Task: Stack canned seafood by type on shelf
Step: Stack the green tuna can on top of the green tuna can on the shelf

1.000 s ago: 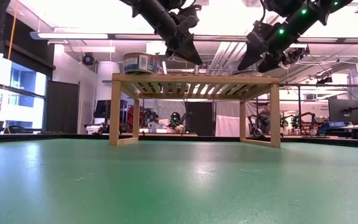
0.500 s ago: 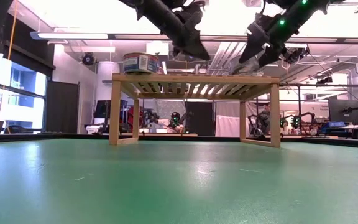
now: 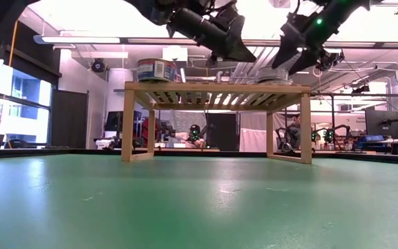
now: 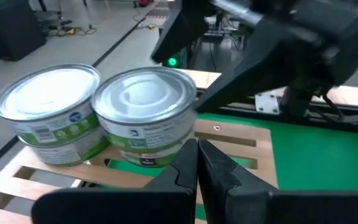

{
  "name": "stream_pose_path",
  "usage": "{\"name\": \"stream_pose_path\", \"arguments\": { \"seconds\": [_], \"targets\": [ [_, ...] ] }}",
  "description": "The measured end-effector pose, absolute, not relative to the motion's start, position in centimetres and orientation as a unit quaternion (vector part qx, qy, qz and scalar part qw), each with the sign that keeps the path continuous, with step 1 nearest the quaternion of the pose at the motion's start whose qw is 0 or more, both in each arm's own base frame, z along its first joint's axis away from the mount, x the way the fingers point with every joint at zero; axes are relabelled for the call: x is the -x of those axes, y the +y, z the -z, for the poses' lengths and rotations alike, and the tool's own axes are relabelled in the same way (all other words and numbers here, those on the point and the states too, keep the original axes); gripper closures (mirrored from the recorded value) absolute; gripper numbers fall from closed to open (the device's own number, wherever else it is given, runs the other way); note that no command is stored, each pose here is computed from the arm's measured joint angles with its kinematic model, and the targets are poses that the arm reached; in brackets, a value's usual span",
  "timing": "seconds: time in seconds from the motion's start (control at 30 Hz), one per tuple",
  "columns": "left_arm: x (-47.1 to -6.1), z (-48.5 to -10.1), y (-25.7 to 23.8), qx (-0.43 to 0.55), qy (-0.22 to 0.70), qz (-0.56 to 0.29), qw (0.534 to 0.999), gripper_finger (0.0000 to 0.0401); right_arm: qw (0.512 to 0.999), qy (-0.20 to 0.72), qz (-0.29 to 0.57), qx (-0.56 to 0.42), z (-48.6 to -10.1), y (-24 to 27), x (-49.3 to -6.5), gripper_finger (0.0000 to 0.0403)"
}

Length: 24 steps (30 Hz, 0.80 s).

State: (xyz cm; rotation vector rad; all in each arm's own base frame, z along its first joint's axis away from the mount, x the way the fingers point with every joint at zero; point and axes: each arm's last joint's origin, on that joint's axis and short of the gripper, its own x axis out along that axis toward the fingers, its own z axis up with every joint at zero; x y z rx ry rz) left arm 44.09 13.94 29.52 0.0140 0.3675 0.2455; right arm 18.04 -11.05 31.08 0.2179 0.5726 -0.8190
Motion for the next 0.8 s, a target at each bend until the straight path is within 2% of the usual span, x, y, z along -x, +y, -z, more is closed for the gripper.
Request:
{"name": "stream_pose_path", "arguments": {
  "seconds": [0.27,0.47,0.8],
  "targets": [
    [-44.5,-28.1,14.6,-0.004,0.198,-0.127,0.972,0.0401,0.871,0.239,0.403,-0.145,-32.4,-9.6,-15.6,0.0004],
    [-45.1,-27.3,15.0,-0.006,0.183,-0.131,0.974,0.0401,0.842,0.314,0.405,-0.169,-31.4,-8.6,-13.9,0.0004],
    [-46.2,-25.1,16.2,0.004,0.166,-0.143,0.976,0.0401,0.825,0.404,0.378,-0.115,-29.4,-9.8,-16.0,0.0005]
  ]
}}
